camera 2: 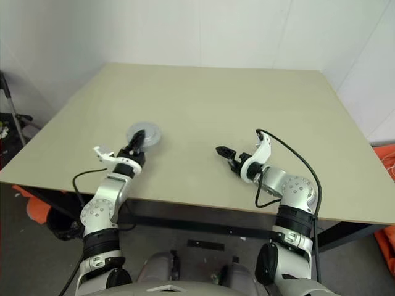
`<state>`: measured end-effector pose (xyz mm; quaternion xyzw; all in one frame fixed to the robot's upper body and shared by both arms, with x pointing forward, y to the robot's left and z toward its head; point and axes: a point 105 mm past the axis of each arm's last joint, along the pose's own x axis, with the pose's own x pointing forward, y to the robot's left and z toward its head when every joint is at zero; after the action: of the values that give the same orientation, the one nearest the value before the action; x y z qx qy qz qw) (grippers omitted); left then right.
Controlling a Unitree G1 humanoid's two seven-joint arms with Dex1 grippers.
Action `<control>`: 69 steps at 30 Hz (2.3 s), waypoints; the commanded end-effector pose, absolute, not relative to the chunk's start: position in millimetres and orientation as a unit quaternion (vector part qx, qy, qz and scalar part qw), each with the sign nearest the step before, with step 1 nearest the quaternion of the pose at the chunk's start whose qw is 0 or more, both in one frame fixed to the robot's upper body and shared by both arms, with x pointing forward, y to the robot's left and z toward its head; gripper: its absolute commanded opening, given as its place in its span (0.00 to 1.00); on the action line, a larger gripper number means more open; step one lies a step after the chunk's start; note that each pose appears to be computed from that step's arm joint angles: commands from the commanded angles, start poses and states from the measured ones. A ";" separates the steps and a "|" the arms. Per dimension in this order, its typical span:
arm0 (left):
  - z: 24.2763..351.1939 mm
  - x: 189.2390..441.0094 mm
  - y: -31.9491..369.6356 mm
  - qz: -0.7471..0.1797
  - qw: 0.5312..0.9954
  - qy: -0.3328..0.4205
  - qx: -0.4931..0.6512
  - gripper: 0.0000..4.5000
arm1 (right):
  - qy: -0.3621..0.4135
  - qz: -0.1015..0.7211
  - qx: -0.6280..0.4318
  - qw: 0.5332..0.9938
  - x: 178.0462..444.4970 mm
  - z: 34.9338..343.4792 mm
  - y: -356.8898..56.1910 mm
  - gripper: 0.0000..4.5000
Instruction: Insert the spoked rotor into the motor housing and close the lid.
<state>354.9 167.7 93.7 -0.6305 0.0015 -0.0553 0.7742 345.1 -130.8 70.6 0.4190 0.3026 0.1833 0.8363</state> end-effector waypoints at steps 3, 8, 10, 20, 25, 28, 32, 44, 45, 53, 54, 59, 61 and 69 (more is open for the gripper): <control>106.7 367.9 205.3 0.016 0.779 -0.056 -0.625 0.47 | 0.277 0.208 0.402 0.847 346.2 84.0 -127.1 1.00; 104.0 371.5 217.4 0.041 0.772 -0.065 -0.631 0.47 | 0.263 0.225 0.408 0.845 344.9 91.5 -123.3 1.00; 101.6 372.2 222.0 0.051 0.768 -0.069 -0.635 0.47 | 0.242 0.241 0.413 0.844 344.5 101.2 -122.6 1.00; 91.4 368.5 230.8 0.074 0.761 -0.076 -0.640 0.47 | 0.106 0.298 0.333 0.888 345.5 153.7 -124.3 1.00; 87.1 366.5 233.9 0.081 0.758 -0.075 -0.642 0.47 | 0.056 0.320 0.246 0.913 340.0 155.9 -120.8 1.00; 83.2 365.1 234.4 0.087 0.755 -0.072 -0.646 0.47 | 0.042 0.331 0.201 0.921 336.1 151.8 -118.8 1.00; 78.5 364.3 234.7 0.093 0.749 -0.067 -0.652 0.63 | 0.044 0.342 0.179 0.921 332.0 145.4 -115.6 1.00; 77.9 362.1 228.4 0.108 0.751 -0.040 -0.650 0.99 | 0.049 0.334 0.176 0.925 335.4 142.1 -118.0 1.00; 78.7 359.4 226.1 0.107 0.753 -0.035 -0.649 0.99 | 0.049 0.333 0.176 0.925 335.4 141.8 -118.4 1.00; 73.7 323.8 217.5 0.122 0.754 0.009 -0.646 0.99 | 0.057 0.327 0.178 0.926 337.4 138.4 -120.7 1.00; 72.9 319.8 217.7 0.125 0.754 0.013 -0.645 0.99 | 0.058 0.327 0.178 0.926 337.7 138.0 -120.7 1.00; 66.6 302.9 220.2 0.144 0.750 0.036 -0.645 0.99 | 0.062 0.328 0.178 0.926 339.8 136.5 -120.0 1.00; 64.4 297.0 218.9 0.146 0.749 0.049 -0.645 0.99 | 0.063 0.329 0.177 0.925 340.4 136.5 -119.7 1.00; 80.6 291.9 179.0 0.029 0.797 0.116 -0.593 0.99 | 0.065 0.334 0.177 0.923 339.2 135.7 -116.0 1.00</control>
<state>285.1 205.0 60.3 -0.6106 0.1095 0.1056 0.7772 338.6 -120.8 122.2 0.1822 0.0882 0.3209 0.9252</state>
